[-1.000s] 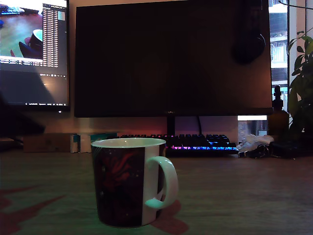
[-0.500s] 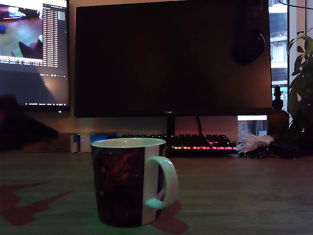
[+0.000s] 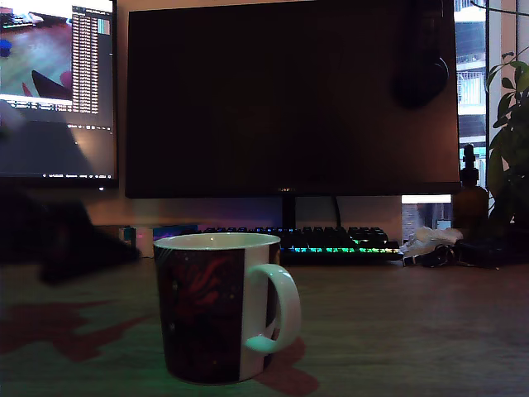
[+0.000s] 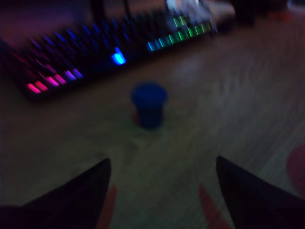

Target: Pick up the coffee capsules on the table and drop them inside the coffee cup

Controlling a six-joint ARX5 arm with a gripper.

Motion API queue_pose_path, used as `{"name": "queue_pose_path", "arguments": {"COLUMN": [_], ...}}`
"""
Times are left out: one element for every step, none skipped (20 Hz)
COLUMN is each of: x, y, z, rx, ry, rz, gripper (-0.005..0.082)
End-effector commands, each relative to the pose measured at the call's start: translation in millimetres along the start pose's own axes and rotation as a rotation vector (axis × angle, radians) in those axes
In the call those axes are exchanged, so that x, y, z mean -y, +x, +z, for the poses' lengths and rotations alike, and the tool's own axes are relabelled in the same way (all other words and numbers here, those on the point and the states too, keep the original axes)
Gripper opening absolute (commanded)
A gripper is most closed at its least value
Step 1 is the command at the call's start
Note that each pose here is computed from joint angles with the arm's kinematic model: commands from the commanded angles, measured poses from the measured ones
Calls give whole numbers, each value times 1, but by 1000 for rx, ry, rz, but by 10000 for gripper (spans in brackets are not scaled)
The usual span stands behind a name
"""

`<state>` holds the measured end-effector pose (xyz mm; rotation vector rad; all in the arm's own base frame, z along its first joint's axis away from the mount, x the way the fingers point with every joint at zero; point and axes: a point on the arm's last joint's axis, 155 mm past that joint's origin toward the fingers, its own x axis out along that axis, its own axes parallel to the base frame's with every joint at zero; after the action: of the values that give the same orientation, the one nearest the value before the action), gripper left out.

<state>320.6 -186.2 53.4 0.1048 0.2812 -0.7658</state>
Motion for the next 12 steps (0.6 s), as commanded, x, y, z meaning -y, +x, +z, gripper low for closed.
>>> {"name": "queue_pose_path", "arguments": {"x": [1, 1, 1, 1, 2, 1, 0, 0, 0, 0, 2, 3], "y": [10, 15, 21, 27, 32, 37, 43, 48, 52, 57, 61, 66], "z": [1, 0, -1, -1, -2, -3, -4, -4, -4, -4, -4, -1], "rx": [3, -1, -5, -5, -5, -7, -9, -9, -9, -8, -8, -1], "ry": [12, 11, 13, 26, 30, 29, 29, 30, 31, 33, 36, 40], "rz": [-16, -21, -29, -40, -54, -56, -61, -66, -68, -74, -81, -85], "gripper": [642, 642, 642, 642, 642, 641, 642, 642, 641, 642, 641, 642]}}
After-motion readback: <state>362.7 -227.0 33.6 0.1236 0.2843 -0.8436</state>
